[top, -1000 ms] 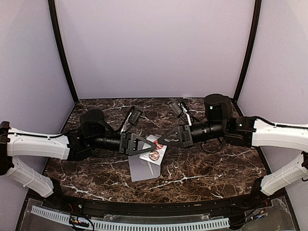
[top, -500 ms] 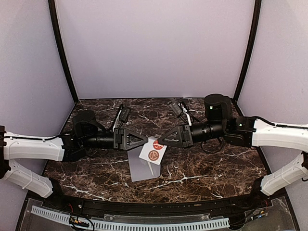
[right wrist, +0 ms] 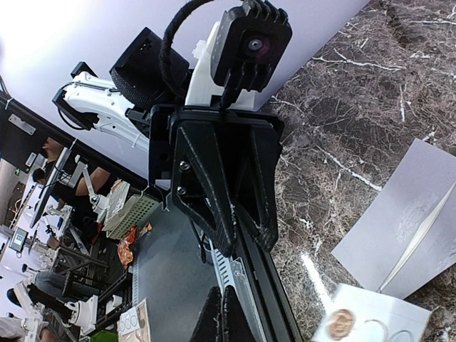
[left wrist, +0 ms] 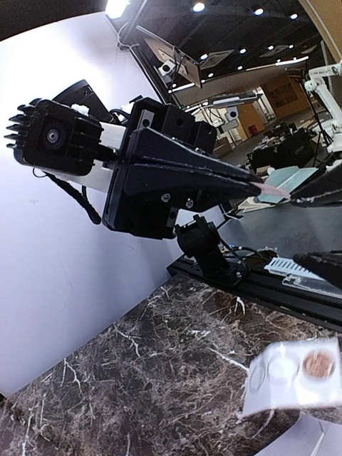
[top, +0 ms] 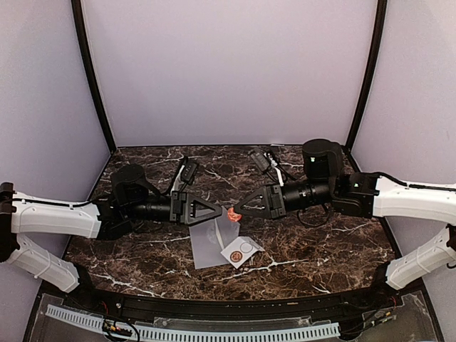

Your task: Place the letter into the envelope and seal it

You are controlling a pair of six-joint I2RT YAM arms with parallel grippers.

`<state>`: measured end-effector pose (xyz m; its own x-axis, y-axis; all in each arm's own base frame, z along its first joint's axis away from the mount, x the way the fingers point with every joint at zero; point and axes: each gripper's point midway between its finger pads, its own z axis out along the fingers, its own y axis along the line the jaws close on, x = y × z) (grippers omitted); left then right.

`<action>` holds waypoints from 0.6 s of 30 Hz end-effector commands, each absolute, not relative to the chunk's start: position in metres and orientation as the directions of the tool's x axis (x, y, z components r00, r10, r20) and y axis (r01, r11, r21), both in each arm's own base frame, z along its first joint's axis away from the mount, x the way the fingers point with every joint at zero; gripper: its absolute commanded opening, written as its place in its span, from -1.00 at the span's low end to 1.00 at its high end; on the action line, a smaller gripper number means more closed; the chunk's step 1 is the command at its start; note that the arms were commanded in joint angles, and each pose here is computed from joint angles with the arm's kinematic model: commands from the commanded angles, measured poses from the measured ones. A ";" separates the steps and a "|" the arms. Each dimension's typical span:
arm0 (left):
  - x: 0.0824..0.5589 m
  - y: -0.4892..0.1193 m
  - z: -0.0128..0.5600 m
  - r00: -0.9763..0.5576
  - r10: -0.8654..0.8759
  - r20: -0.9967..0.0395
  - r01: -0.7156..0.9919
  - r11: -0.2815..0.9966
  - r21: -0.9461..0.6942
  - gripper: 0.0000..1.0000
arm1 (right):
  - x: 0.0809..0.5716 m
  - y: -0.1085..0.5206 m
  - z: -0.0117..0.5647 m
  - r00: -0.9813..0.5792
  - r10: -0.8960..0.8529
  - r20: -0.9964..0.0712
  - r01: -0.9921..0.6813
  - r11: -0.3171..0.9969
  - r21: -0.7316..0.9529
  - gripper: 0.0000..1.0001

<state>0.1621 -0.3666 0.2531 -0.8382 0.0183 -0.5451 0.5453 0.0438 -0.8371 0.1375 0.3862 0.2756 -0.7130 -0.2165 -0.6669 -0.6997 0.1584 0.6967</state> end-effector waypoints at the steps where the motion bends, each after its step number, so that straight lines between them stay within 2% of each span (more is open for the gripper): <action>1: 0.157 -0.367 0.266 -0.821 0.025 -0.570 0.570 -0.020 -0.822 -0.62 | 0.139 0.388 0.287 -0.689 -0.193 -0.699 -0.724 0.130 0.678 -1.00; 5: 0.162 -0.365 0.255 -0.830 0.006 -0.558 0.558 0.029 -0.829 -0.62 | 0.140 0.386 0.289 -0.687 -0.181 -0.703 -0.726 0.136 0.674 -1.00; 9: 0.179 -0.358 0.238 -0.822 -0.035 -0.569 0.555 0.177 -0.813 -0.47 | 0.143 0.382 0.289 -0.688 -0.162 -0.707 -0.726 0.163 0.669 -1.00; 14: 0.199 -0.342 0.196 -0.865 -0.047 -0.499 0.451 0.360 -0.817 -0.26 | 0.163 0.376 0.273 -0.709 -0.118 -0.695 -0.693 0.296 0.657 -1.00; 18: 0.217 -0.326 0.156 -0.894 -0.069 -0.443 0.353 0.501 -0.790 -0.16 | 0.187 0.367 0.248 -0.763 -0.052 -0.645 -0.603 0.420 0.679 -1.00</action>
